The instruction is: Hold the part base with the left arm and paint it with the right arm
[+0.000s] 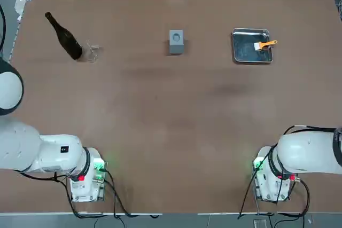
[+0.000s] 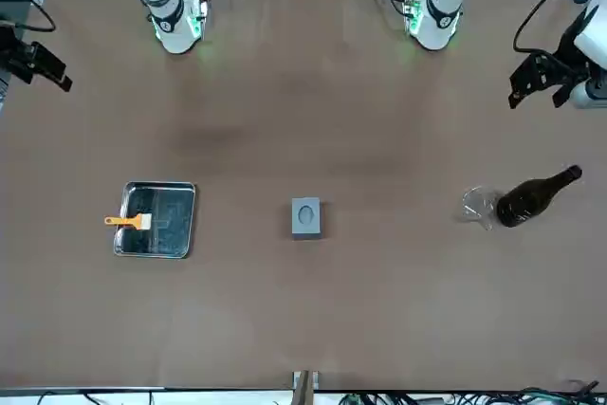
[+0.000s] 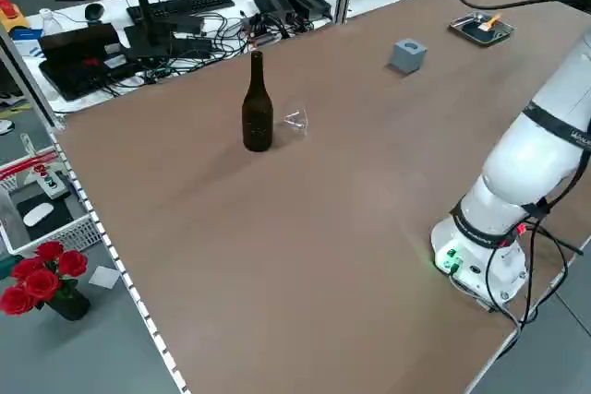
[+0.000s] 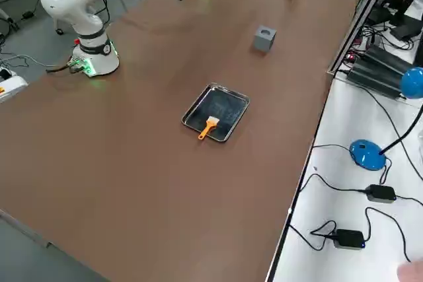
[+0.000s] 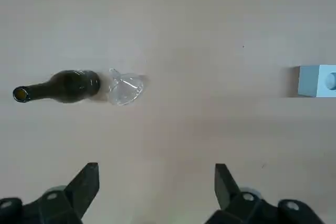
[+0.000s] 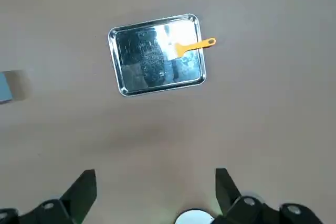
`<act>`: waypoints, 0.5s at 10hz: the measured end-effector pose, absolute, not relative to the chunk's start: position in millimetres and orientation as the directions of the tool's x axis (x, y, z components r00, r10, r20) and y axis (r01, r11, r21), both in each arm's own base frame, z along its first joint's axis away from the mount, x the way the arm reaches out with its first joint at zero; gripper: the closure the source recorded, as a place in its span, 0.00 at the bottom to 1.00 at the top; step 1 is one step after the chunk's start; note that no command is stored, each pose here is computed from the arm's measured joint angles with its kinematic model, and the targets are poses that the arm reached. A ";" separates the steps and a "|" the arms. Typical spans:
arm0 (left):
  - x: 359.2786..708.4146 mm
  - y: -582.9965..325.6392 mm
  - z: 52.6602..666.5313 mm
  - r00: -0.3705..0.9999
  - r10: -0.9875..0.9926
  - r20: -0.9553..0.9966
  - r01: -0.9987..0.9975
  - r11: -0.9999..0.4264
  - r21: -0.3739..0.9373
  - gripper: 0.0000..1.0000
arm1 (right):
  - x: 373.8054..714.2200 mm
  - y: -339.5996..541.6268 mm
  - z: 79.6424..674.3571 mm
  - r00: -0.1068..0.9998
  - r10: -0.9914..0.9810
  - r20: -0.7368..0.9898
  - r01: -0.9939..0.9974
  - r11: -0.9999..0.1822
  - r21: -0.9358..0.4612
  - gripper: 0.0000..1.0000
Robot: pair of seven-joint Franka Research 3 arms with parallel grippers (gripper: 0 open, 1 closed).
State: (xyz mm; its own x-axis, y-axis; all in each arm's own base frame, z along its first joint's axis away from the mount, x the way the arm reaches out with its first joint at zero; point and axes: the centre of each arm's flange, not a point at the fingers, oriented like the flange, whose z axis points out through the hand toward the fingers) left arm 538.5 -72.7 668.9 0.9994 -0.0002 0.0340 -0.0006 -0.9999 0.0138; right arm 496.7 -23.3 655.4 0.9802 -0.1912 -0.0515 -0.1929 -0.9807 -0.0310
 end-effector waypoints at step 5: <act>541.4 -128.0 649.2 0.998 -0.070 0.004 -0.070 -0.997 0.017 0.02 | 496.1 -40.8 651.3 0.982 -0.178 -0.064 -0.181 -0.983 -0.034 0.00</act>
